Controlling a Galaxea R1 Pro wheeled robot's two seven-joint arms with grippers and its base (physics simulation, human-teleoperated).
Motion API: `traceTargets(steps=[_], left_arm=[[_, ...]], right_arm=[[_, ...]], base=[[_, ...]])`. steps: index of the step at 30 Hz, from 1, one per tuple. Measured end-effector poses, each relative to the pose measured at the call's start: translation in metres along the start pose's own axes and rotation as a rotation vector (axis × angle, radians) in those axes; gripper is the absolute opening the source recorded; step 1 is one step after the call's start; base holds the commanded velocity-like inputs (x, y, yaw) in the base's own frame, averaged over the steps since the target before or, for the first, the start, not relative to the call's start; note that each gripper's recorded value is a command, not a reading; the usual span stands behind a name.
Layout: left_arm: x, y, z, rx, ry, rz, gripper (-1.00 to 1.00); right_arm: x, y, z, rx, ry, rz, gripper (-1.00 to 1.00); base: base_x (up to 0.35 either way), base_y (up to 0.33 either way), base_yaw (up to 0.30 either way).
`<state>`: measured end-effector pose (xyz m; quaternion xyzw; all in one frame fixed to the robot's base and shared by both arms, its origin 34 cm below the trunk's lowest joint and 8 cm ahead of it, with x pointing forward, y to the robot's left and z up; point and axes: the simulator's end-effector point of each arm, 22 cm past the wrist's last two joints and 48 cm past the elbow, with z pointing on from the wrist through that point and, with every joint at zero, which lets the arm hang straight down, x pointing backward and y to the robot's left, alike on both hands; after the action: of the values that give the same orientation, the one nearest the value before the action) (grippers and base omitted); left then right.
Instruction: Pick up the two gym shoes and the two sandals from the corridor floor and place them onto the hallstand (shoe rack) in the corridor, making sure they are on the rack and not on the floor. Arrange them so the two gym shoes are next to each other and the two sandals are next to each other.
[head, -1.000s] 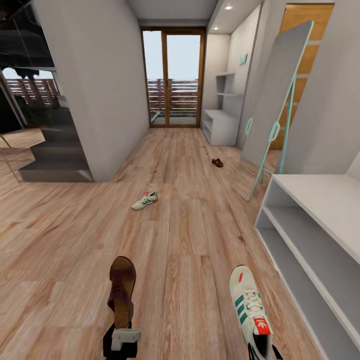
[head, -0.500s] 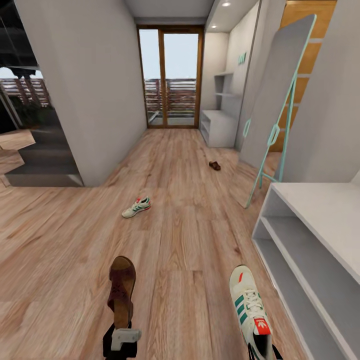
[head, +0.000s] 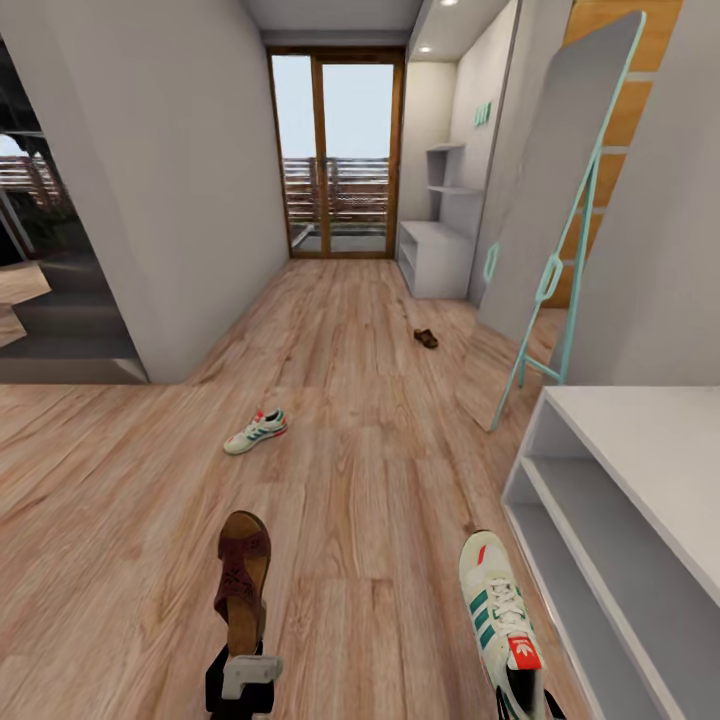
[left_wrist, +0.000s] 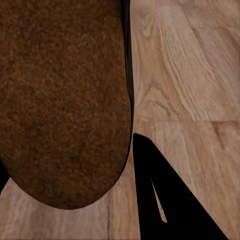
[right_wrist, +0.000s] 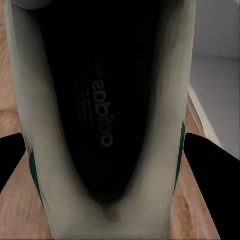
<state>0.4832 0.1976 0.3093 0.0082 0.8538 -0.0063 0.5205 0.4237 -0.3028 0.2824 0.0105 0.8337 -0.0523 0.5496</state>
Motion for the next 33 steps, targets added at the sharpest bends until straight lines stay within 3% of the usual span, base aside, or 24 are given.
traceTargets(steps=[33], left_arm=[[0.0041,-0.0031,-0.0012,0.007,0.008,0.003,-1.00]], right_arm=[[0.0040,0.0100,-0.0020,-0.019,0.012,0.003,-1.00]], base=[[0.340,0.000,0.000]])
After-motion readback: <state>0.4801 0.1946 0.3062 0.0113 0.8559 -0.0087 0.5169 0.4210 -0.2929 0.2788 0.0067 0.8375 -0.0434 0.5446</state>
